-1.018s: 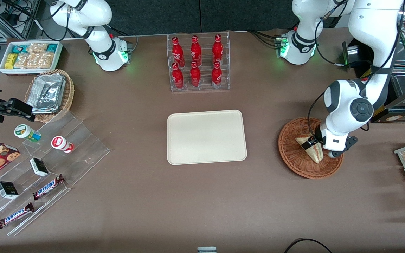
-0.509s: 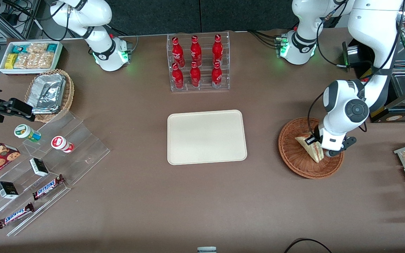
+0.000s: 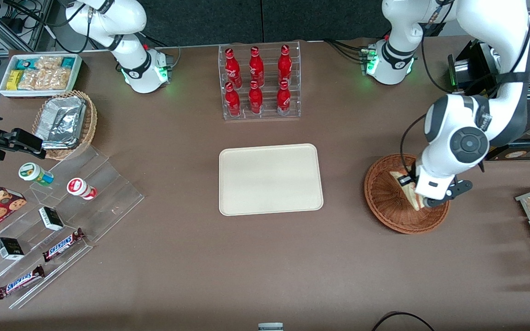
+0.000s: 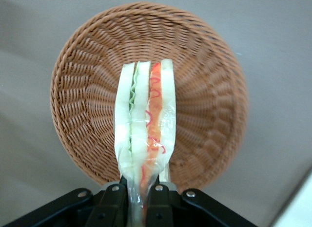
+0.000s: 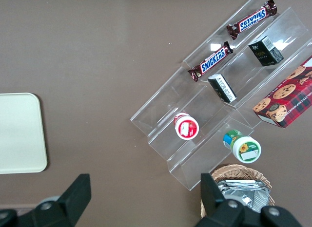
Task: Place sandwich from basket to tray
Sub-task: 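Carry the sandwich with the left gripper over the cream tray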
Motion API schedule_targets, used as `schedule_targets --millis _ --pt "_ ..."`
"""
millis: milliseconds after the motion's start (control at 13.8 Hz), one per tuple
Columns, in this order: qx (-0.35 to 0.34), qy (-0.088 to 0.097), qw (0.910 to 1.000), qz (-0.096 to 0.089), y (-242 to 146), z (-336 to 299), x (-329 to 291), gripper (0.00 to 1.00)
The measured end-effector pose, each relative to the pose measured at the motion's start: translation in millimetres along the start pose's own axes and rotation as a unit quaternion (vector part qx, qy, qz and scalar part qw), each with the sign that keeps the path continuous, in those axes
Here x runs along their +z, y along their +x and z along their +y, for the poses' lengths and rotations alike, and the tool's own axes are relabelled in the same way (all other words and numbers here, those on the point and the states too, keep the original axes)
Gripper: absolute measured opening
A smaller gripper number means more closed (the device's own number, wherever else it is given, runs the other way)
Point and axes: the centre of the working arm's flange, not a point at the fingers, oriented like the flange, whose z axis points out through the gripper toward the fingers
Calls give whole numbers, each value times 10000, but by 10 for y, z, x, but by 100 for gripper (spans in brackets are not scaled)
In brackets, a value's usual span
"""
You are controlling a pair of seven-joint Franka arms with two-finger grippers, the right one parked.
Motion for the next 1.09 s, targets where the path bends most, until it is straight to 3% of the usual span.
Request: schedule_targets --millis 218,727,1091 --pt "449 -13 9990 81 -334 497 -208 15" --pt "1482 -324 9884 -71 -1293 1863 -212 15" --pt "1822 -572 9814 -175 -1793 2670 63 15"
